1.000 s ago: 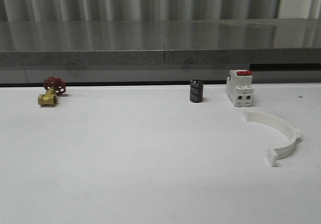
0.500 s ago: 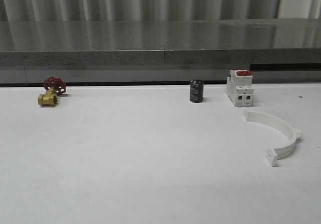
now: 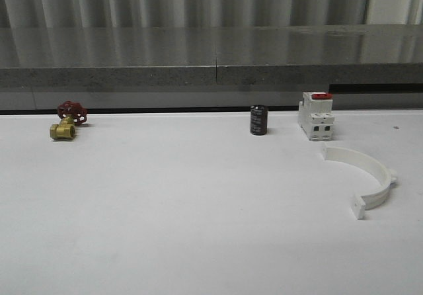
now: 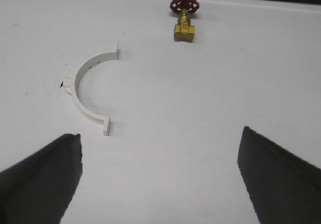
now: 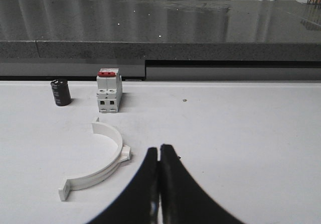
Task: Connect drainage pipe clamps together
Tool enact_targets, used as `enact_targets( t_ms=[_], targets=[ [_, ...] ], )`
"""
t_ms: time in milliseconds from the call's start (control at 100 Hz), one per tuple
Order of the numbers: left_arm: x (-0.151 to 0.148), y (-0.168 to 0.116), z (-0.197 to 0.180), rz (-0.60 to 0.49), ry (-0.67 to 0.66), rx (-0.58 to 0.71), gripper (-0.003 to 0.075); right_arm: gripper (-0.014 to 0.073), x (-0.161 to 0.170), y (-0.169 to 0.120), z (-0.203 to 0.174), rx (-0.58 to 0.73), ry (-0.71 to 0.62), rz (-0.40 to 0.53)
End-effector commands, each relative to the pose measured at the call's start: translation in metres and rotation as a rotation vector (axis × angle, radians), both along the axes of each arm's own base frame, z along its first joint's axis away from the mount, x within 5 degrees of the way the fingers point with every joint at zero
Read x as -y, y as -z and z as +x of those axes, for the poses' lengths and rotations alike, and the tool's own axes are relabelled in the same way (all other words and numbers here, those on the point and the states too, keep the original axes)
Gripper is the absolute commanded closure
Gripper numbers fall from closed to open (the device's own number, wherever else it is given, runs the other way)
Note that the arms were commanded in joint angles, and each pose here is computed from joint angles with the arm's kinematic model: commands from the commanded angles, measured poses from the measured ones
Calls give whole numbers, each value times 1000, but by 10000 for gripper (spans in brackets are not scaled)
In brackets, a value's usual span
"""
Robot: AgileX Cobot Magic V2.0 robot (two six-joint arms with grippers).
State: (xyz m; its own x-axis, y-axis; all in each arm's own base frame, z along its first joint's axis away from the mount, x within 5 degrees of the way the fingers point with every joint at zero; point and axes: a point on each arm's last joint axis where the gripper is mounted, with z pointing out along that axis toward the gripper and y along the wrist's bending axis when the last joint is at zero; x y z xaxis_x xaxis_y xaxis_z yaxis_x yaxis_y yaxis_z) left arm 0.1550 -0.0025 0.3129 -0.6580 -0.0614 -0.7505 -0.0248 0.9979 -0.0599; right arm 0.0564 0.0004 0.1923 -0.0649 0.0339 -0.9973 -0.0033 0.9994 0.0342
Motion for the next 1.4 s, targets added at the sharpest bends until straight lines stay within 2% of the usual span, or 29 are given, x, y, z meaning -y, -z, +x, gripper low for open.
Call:
enact_targets(
  t_ms=[0,100,310,460,630,840,1390],
  targets=[
    [-7,-5,30,3,-41,26,101,662,0,-15,-2,123,6,-7],
    [-22,10,60,29,-90,-64,101,662,0,-15,-2,123,6,-7],
    [-54,33,120,85,-92,-217,101,662,0,-15,-2,123,6,-7],
    [-68,48,156,112,-66,-269,101,662,0,-15,-2,123,6,-7],
    [-75,78,188,110,-49,-341,101,662,0,-15,-2,123,6,-7],
    [-85,104,208,117,-54,-375,101,662,0,-15,-2,123,6,-7],
    [-93,139,220,109,-46,-428,101,662,0,-15,-2,123,6,-7]
  ],
)
